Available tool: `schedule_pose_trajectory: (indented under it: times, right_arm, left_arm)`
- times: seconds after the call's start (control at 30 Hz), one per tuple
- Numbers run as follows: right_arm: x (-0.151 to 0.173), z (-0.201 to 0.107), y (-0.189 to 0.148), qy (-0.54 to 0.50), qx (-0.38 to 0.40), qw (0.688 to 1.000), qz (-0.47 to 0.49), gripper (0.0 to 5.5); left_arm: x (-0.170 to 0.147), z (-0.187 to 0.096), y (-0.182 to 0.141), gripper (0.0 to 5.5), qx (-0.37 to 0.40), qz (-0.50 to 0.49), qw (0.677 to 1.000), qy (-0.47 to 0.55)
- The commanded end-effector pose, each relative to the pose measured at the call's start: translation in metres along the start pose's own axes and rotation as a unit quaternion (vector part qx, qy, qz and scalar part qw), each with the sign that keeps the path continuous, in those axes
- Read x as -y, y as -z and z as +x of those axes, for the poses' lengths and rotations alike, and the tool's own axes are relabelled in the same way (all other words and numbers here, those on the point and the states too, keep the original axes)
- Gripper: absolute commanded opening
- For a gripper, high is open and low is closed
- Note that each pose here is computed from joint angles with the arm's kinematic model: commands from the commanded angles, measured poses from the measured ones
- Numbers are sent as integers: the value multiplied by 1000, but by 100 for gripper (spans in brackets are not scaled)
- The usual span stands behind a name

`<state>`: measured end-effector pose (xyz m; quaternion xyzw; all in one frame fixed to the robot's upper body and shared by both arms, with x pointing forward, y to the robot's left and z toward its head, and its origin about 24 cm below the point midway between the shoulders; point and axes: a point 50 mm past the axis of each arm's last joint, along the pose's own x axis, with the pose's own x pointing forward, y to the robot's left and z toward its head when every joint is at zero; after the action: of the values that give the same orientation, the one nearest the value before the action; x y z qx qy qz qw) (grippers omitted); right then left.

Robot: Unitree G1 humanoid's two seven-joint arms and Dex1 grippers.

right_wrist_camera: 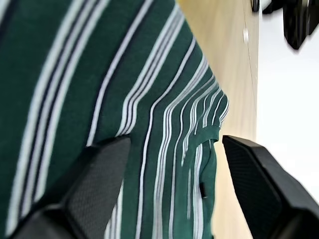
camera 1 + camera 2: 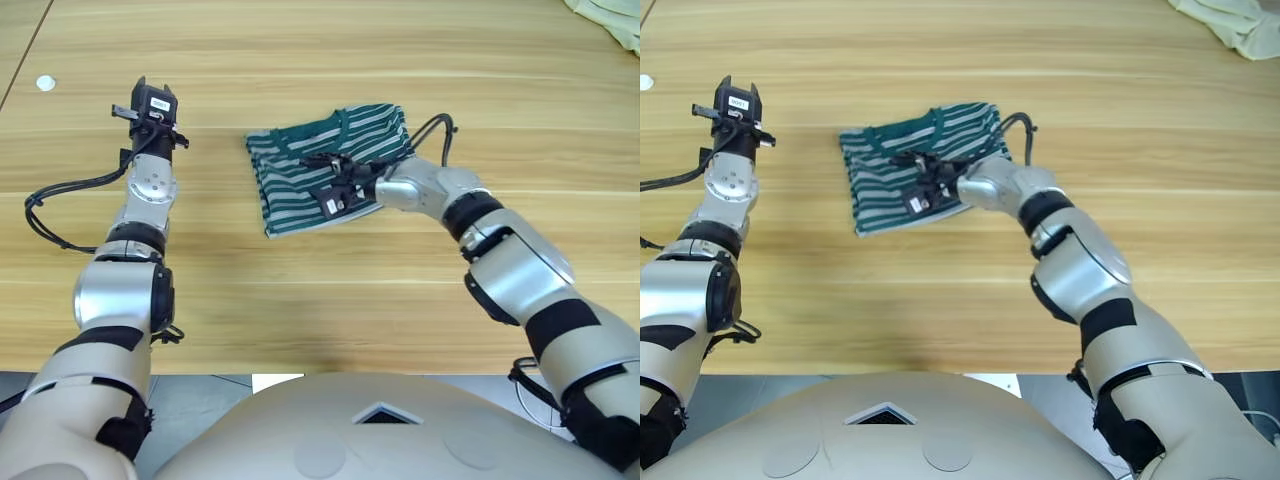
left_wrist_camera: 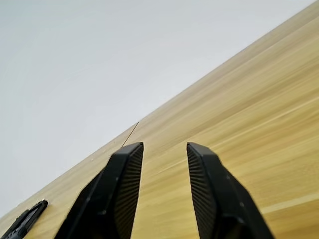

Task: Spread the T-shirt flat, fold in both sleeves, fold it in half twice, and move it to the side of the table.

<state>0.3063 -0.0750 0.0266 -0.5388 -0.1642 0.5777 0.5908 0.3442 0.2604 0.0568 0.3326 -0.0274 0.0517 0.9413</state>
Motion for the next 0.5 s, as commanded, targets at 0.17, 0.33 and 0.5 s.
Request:
schedule_pose_trajectory:
  times: [0.17,0.33,0.5]
  right_arm:
    - [-67,-156,18,75,-124,978,152,341]
    - [-12,-149,8,300,-14,931,206,341]
    - [36,-155,18,514,102,787,326,341]
  left_arm:
    - [27,10,-39,162,123,119,978,118]
    - [51,10,-58,162,181,156,953,184]
    - [102,2,-98,162,269,144,913,272]
